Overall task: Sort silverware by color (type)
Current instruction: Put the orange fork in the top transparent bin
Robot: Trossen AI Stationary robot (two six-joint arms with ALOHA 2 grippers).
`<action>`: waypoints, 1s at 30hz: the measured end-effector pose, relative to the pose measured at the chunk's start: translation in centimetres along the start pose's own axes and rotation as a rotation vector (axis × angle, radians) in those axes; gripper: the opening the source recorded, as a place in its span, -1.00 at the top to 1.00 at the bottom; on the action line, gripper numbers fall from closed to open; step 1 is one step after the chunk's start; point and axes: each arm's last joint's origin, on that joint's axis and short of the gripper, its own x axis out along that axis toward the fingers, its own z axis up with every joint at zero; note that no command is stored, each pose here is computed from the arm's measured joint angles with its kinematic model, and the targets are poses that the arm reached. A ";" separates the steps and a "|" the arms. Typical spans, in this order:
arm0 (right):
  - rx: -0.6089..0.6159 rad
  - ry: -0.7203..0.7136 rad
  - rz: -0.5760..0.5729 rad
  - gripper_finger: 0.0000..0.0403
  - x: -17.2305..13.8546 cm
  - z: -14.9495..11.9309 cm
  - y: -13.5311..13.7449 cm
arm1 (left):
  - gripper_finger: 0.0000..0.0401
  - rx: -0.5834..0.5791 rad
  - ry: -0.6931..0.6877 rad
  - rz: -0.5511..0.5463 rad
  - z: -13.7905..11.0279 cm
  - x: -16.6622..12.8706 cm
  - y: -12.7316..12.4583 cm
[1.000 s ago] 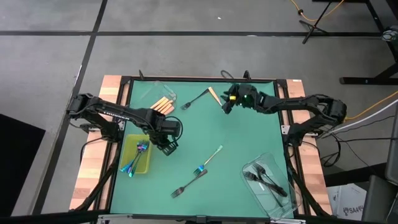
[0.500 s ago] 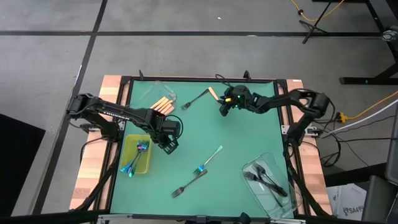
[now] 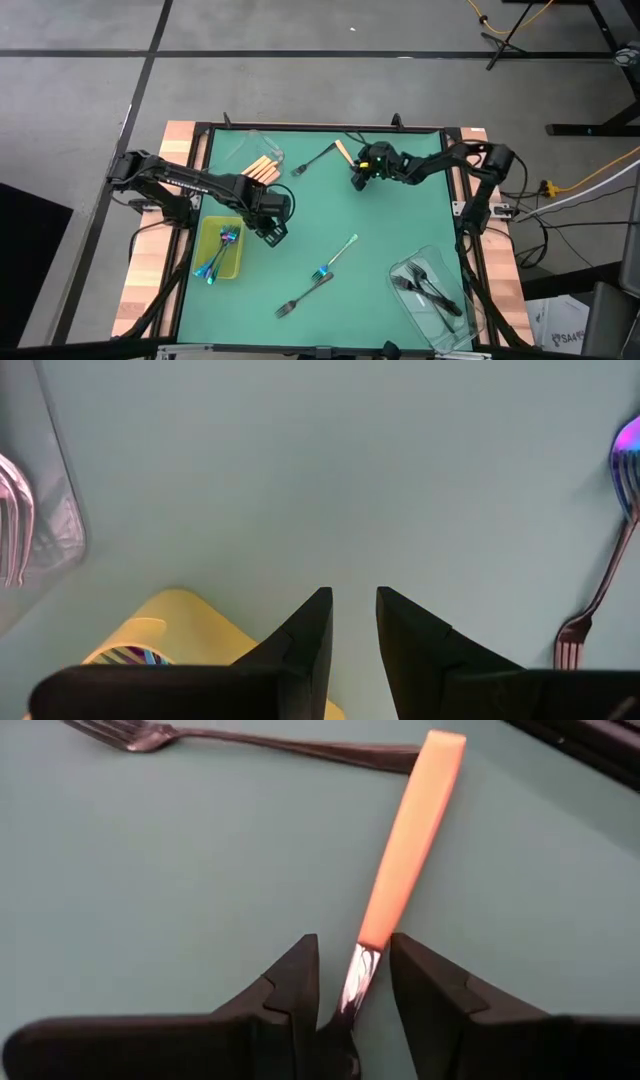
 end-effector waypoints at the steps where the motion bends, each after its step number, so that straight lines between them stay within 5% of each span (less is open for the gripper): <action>1: 0.000 0.001 0.000 0.42 0.1 -0.1 0.0 | 0.63 0.000 -0.002 -0.002 0.0 0.0 0.0; 12: -0.001 0.023 -0.013 0.44 1.0 -1.0 -0.1 | 0.63 0.000 -0.016 -0.003 0.1 0.0 -0.1; 24: 0.002 0.024 -0.015 0.91 1.0 -1.0 -0.1 | 0.63 -0.017 -0.150 0.053 0.6 0.0 -0.1; 30: 0.014 0.028 -0.014 0.97 1.0 -1.1 -0.1 | 0.63 -0.018 -0.215 0.060 0.9 -0.1 -0.2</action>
